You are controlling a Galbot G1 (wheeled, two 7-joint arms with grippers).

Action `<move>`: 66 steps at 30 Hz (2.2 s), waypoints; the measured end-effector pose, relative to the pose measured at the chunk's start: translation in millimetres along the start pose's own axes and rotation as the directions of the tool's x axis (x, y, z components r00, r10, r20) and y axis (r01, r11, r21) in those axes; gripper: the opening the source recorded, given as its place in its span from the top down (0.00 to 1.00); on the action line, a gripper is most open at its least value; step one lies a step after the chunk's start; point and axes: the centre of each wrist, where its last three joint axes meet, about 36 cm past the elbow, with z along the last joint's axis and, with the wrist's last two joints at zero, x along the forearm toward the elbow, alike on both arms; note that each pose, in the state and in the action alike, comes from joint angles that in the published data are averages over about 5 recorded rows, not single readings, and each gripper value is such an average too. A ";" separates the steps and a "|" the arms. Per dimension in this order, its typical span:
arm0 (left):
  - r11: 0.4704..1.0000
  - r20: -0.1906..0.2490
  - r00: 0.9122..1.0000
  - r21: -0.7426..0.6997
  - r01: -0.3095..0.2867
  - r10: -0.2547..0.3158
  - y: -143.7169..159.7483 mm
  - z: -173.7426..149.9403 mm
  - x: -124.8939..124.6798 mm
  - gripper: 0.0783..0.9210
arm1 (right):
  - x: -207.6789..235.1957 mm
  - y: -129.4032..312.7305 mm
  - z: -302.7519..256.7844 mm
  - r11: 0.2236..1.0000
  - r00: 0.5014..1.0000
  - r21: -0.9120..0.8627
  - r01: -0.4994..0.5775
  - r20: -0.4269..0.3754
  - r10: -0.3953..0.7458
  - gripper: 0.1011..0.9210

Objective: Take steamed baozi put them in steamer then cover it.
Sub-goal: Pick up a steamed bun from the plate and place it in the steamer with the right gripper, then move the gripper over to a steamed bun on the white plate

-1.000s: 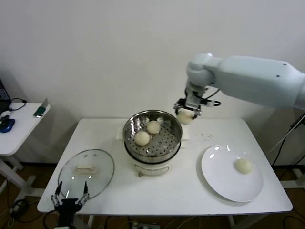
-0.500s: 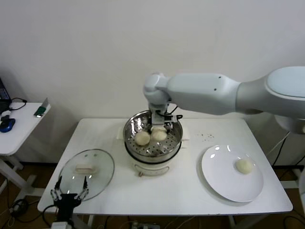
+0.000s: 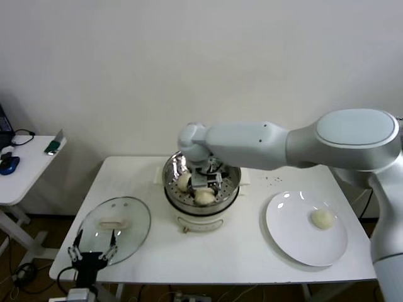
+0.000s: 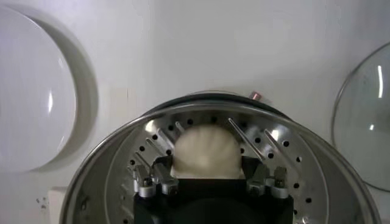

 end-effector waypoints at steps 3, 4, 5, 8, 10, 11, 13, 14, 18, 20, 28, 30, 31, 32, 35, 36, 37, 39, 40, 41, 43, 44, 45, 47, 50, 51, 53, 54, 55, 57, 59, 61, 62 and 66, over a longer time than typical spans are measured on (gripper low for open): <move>1.000 -0.002 1.000 0.001 0.000 0.000 0.0 0.8 0.1 0.12 | -0.2 -1.4 -0.7 1.000 1.000 0.009 -0.003 -0.007 0.003 0.13; 1.000 -0.003 1.000 0.001 0.000 0.000 0.0 1.0 0.2 0.12 | 0.3 -1.7 -0.8 1.000 1.000 0.012 -0.004 -0.010 0.005 0.12; 1.000 -0.003 1.000 0.001 0.000 0.000 0.0 1.1 0.2 0.12 | 1.3 -1.7 -0.9 1.000 1.000 0.014 -0.006 -0.013 0.006 0.12; 1.000 -0.004 1.000 0.000 0.001 -0.001 0.1 1.6 0.2 0.12 | 7.6 0.5 0.4 1.000 1.000 0.013 -0.014 -0.026 0.015 0.12; 1.000 -0.005 1.000 0.000 0.001 -0.001 0.1 2.2 0.1 0.12 | 13.9 3.5 2.2 1.000 0.999 0.007 -0.022 -0.036 0.023 0.12; 1.000 -0.005 1.000 -0.001 0.001 -0.001 0.1 2.5 0.1 0.12 | 17.4 5.6 3.4 1.000 0.999 0.002 -0.027 -0.041 0.027 0.12; 1.000 -0.006 1.000 -0.002 0.001 -0.001 0.0 3.0 0.3 0.12 | 24.4 11.5 6.5 0.999 0.998 -0.012 -0.035 -0.052 0.034 0.12; 1.000 -0.006 1.000 -0.003 0.001 -0.001 0.0 3.1 0.6 0.12 | 28.1 15.7 8.8 0.999 0.998 -0.022 -0.038 -0.058 0.037 0.12; 1.000 -0.007 1.000 -0.006 0.000 0.000 0.1 3.5 2.1 0.12 | 45.9 40.8 20.9 0.995 0.995 -0.089 -0.055 -0.084 0.047 0.12; 1.000 -0.006 1.000 -0.007 -0.001 0.001 0.3 3.1 2.9 0.12 | 54.9 59.5 28.0 0.987 0.994 -0.145 -0.070 -0.097 0.056 0.12; 1.000 0.001 1.000 -0.011 -0.008 0.008 -1.7 0.7 5.4 0.12 | 65.9 166.9 44.3 0.854 0.988 -0.500 -0.146 -0.124 0.096 0.12; 1.000 0.002 1.000 -0.011 -0.009 0.009 -2.0 0.8 5.7 0.12 | 61.9 197.6 44.0 0.786 0.987 -0.598 -0.156 -0.129 0.097 0.12; 1.000 0.001 1.000 -0.012 -0.009 0.009 -2.1 1.0 5.8 0.12 | 59.8 212.6 43.6 0.749 0.987 -0.643 -0.159 -0.132 0.096 0.12; 1.000 0.000 1.000 -0.012 -0.009 0.009 -2.2 1.4 6.0 0.12 | 57.0 228.0 42.9 0.710 0.986 -0.686 -0.162 -0.135 0.095 0.12; 1.000 -0.003 1.000 -0.014 -0.010 0.010 -2.1 2.8 6.7 0.12 | 44.3 271.2 38.1 0.592 0.988 -0.791 -0.155 -0.130 0.085 0.12; 1.000 -0.005 1.000 -0.015 -0.010 0.010 -2.0 3.2 7.1 0.12 | 38.3 284.8 35.7 0.553 0.989 -0.820 -0.149 -0.124 0.082 0.12; 1.000 -0.006 1.000 -0.016 -0.009 0.009 -1.8 3.6 7.5 0.12 | 31.7 297.2 32.8 0.517 0.990 -0.845 -0.141 -0.116 0.079 0.12; 1.000 -0.009 1.000 -0.018 -0.008 0.007 -1.3 4.3 8.4 0.12 | 16.3 321.4 26.2 0.444 0.992 -0.888 -0.120 -0.097 0.076 0.12; 1.000 -0.011 1.000 -0.019 -0.006 0.006 -1.0 4.6 9.0 0.12 | 7.9 332.5 22.6 0.411 0.993 -0.905 -0.109 -0.086 0.074 0.12; 1.000 -0.013 1.000 -0.020 -0.005 0.005 -0.5 5.0 9.6 0.12 | -1.1 343.2 18.8 0.380 0.995 -0.920 -0.097 -0.075 0.073 0.12; 1.000 -0.016 1.000 -0.021 -0.001 0.001 0.8 5.4 10.8 0.12 | -19.4 363.0 11.0 0.327 0.996 -0.942 -0.073 -0.054 0.067 0.12; 1.000 -0.016 1.000 -0.021 0.000 -0.001 1.7 5.4 11.5 0.12 | -28.9 371.9 7.0 0.306 0.997 -0.950 -0.061 -0.044 0.063 0.12; 1.000 -0.017 1.000 -0.022 0.002 -0.003 2.6 5.3 12.1 0.12 | -38.2 380.0 3.0 0.287 0.998 -0.957 -0.049 -0.033 0.057 0.12; 1.000 -0.019 1.000 -0.022 0.005 -0.006 4.0 5.2 13.1 0.12 | -56.3 393.6 -4.5 0.257 0.999 -0.966 -0.026 -0.015 0.046 0.12; 1.000 -0.022 1.000 -0.022 0.010 -0.011 4.4 5.5 13.9 0.12 | -80.8 410.0 -14.3 0.223 1.000 -0.975 0.002 0.008 0.027 0.12; 1.000 -0.024 1.000 -0.021 0.012 -0.012 4.2 5.6 14.1 0.12 | -88.3 415.1 -17.2 0.213 1.000 -0.977 0.010 0.015 0.020 0.12; 1.000 -0.027 1.000 -0.021 0.013 -0.014 3.3 6.3 14.7 0.12 | -101.5 424.5 -22.5 0.195 1.000 -0.981 0.025 0.026 0.007 0.12; 1.000 -0.029 0.999 -0.021 0.014 -0.014 2.8 6.8 15.1 0.12 | -107.4 429.0 -25.0 0.186 0.999 -0.982 0.031 0.032 0.001 0.12; 1.000 -0.031 0.999 -0.022 0.014 -0.015 2.3 7.4 15.5 0.12 | -112.8 433.2 -27.3 0.177 0.999 -0.984 0.037 0.037 -0.005 0.12; 1.000 -0.035 0.999 -0.023 0.015 -0.016 1.7 8.6 16.1 0.12 | -122.9 441.2 -31.4 0.160 0.999 -0.986 0.047 0.046 -0.014 0.12; 1.000 -0.037 0.999 -0.025 0.018 -0.019 1.6 9.2 16.4 0.12 | -131.7 448.3 -34.8 0.145 0.998 -0.988 0.056 0.053 -0.022 0.12; 0.999 -0.038 0.999 -0.026 0.022 -0.023 2.2 9.7 16.5 0.12 | -139.3 454.6 -37.6 0.131 0.998 -0.989 0.063 0.060 -0.029 0.12; 0.999 -0.039 0.999 -0.026 0.023 -0.024 2.6 10.0 16.4 0.12 | -142.7 457.4 -38.8 0.125 0.998 -0.990 0.066 0.063 -0.032 0.12; 0.999 -0.044 0.999 -0.027 0.026 -0.027 2.8 11.9 16.8 0.12 | -154.9 465.1 -42.3 0.103 0.997 -0.992 0.075 0.071 -0.039 0.12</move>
